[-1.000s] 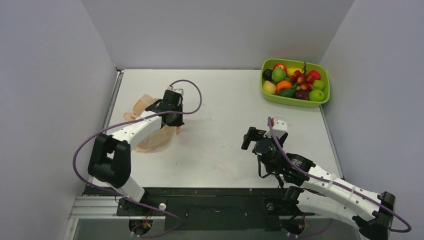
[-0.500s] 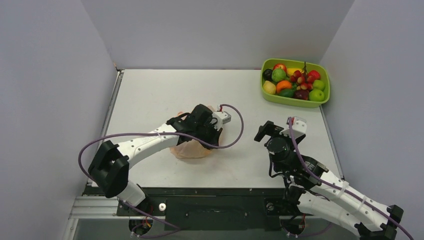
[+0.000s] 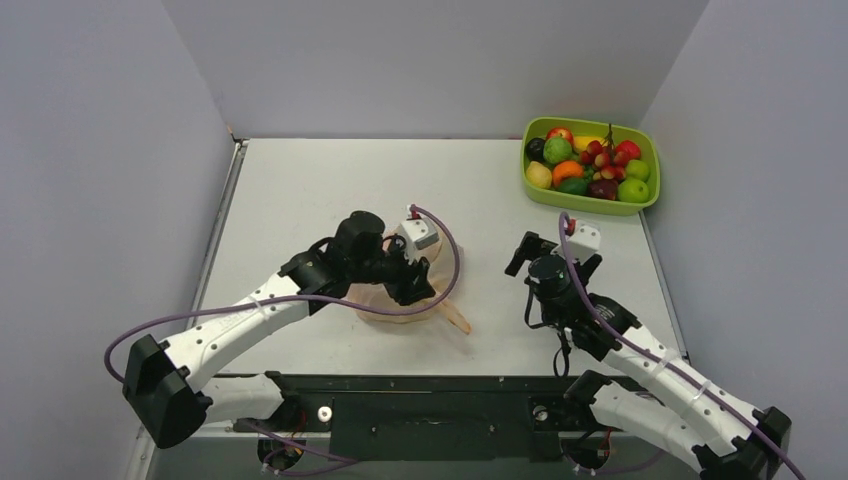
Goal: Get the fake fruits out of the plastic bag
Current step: Move the plastic bag to the center of the board, then untie the plastic bag at the center of the board.
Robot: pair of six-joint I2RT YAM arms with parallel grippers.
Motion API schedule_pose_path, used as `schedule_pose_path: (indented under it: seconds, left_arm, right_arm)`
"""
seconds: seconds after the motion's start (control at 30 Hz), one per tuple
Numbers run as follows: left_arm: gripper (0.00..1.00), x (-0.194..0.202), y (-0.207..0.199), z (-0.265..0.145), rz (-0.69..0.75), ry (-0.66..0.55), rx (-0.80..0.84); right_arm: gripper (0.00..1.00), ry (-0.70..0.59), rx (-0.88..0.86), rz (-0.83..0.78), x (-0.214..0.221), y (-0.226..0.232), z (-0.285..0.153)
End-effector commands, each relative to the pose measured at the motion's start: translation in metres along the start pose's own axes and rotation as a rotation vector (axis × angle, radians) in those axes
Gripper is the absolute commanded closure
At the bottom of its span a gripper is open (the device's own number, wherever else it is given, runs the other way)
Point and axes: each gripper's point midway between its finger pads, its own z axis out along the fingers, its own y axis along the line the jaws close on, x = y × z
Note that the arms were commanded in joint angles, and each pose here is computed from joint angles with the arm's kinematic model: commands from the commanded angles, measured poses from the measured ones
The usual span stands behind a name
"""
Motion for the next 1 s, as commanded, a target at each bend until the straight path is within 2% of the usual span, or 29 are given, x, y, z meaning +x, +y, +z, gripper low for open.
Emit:
schedule_pose_path:
  seconds: [0.0, 0.13, 0.33, 0.43, 0.63, 0.87, 0.97]
  left_arm:
    - [0.55, -0.038, 0.027, -0.029, 0.046, -0.186, -0.151]
    - [0.55, -0.048, 0.081, -0.063, -0.031, -0.294, -0.428]
    - [0.50, -0.034, 0.137, -0.086, -0.119, -0.254, -0.704]
    - [0.49, -0.025, 0.141, -0.075, -0.134, -0.195, -0.676]
    - [0.46, -0.005, 0.125, -0.032, -0.154, -0.037, -0.451]
    - [0.46, 0.002, 0.114, -0.022, -0.147, -0.005, -0.347]
    - [0.43, 0.007, 0.118, -0.021, -0.138, 0.019, -0.353]
  right_arm:
    - [0.00, 0.031, -0.113, 0.005, -0.005, 0.034, 0.004]
    - [0.00, 0.087, -0.181, 0.024, 0.006, 0.059, 0.010]
    - [0.01, 0.213, -0.362, 0.087, 0.028, 0.122, 0.017]
    - [0.03, 0.276, -0.455, 0.112, 0.037, 0.157, 0.020]
    - [0.05, 0.370, -0.572, 0.160, 0.054, 0.210, 0.022]
    - [0.11, 0.480, -0.657, 0.338, 0.081, 0.249, 0.021]
    - [0.12, 0.510, -0.677, 0.388, 0.089, 0.260, 0.016]
